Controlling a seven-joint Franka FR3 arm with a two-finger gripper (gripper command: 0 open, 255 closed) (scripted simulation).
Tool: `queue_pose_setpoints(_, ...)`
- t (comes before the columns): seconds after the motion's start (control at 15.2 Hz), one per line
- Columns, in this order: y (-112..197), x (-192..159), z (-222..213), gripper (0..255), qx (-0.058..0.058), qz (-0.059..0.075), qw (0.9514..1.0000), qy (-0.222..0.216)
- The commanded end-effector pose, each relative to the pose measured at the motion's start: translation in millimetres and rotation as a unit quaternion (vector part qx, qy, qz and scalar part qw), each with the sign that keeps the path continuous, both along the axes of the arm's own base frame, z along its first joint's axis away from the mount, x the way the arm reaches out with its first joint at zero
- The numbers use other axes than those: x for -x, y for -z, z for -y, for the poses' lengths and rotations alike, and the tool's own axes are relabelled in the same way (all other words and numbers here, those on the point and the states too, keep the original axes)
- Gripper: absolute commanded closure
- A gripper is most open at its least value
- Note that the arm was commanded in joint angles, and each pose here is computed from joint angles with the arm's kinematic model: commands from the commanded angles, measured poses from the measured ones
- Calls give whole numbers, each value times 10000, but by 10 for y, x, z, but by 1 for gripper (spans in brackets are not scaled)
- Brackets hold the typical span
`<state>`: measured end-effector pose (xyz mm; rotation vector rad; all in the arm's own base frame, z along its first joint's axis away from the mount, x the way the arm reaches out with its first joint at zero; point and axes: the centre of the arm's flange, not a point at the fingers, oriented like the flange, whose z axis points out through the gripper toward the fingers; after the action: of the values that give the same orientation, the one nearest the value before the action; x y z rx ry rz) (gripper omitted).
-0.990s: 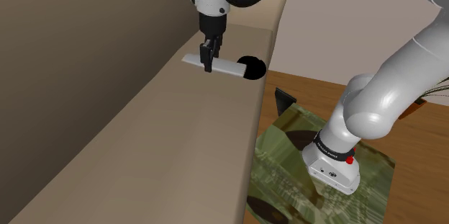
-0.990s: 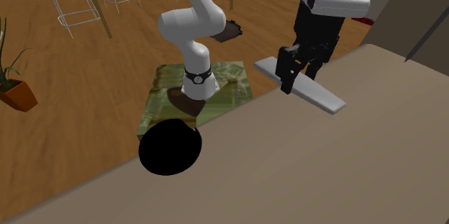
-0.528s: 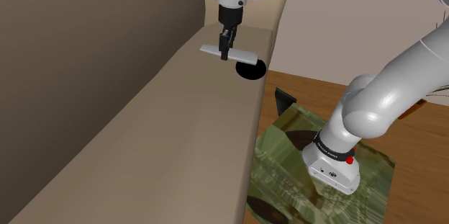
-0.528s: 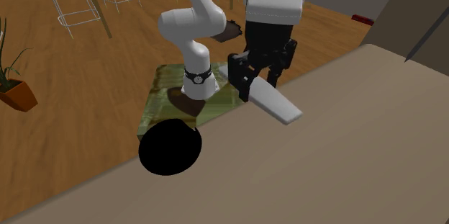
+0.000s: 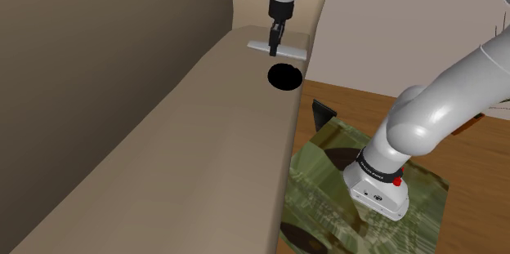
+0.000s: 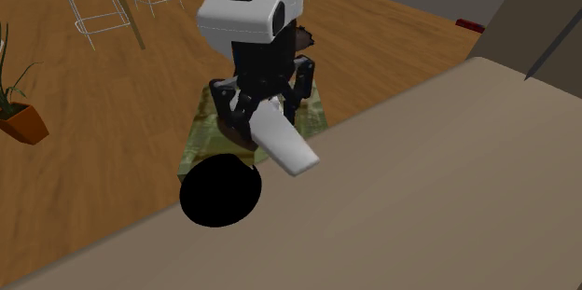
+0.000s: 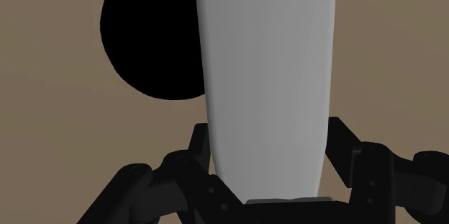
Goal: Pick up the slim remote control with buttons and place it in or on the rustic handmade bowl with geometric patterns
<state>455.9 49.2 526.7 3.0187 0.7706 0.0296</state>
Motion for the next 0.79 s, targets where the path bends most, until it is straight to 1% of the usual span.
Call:
queue_pose_setpoints(0.0, -8, -59, 239, 255, 1, -1, 10000, -10)
queue_pose_setpoints(0.33, -13, -164, 839, 255, 1, -1, 10000, -10)
queue_pose_setpoints(0.73, 304, -164, 839, 255, 1, -1, 10000, -10)
